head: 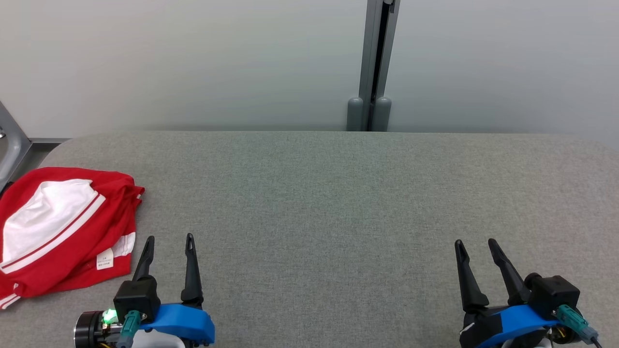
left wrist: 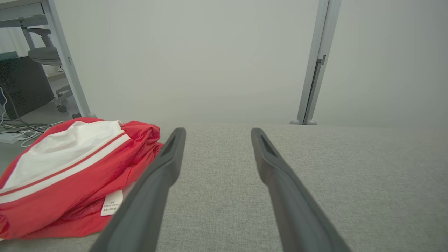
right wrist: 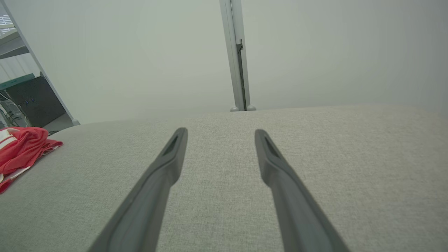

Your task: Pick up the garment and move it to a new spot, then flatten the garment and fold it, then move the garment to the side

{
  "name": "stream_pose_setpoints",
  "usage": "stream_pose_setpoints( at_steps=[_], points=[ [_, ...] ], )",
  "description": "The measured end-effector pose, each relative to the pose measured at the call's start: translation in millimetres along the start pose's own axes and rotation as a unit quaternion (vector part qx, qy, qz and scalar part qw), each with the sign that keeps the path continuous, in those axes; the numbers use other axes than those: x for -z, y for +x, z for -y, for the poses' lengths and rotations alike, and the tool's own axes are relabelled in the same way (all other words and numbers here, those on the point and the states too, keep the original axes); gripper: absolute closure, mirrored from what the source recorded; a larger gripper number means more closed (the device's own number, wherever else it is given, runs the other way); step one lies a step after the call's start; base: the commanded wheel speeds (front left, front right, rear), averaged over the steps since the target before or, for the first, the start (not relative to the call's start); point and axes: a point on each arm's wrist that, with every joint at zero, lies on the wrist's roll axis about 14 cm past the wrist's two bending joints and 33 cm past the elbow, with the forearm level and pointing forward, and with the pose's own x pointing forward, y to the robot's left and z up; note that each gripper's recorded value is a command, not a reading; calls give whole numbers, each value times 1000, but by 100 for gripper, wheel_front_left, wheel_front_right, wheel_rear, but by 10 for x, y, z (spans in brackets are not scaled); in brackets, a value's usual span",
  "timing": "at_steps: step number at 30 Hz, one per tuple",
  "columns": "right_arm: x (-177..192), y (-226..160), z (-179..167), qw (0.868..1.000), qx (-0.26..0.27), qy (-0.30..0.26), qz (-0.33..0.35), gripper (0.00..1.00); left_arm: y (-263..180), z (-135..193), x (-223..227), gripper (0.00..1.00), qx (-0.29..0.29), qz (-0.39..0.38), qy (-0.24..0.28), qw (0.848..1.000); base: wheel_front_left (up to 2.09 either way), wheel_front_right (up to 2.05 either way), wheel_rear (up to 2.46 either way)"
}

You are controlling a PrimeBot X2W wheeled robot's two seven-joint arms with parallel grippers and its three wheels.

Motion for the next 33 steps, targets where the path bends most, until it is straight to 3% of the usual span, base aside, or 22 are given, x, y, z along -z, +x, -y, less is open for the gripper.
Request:
stream_pose_setpoints(
  at_steps=[19,33],
  points=[
    [37,57,-107,1000,-17,-1,-6,0,-67,-183,-11,0,-31,2,-1,1000,0,0,0],
    [121,222,-550,996,-82,1,-18,0,-365,-760,-89,0,-119,15,3,993,0,0,0]
  ],
)
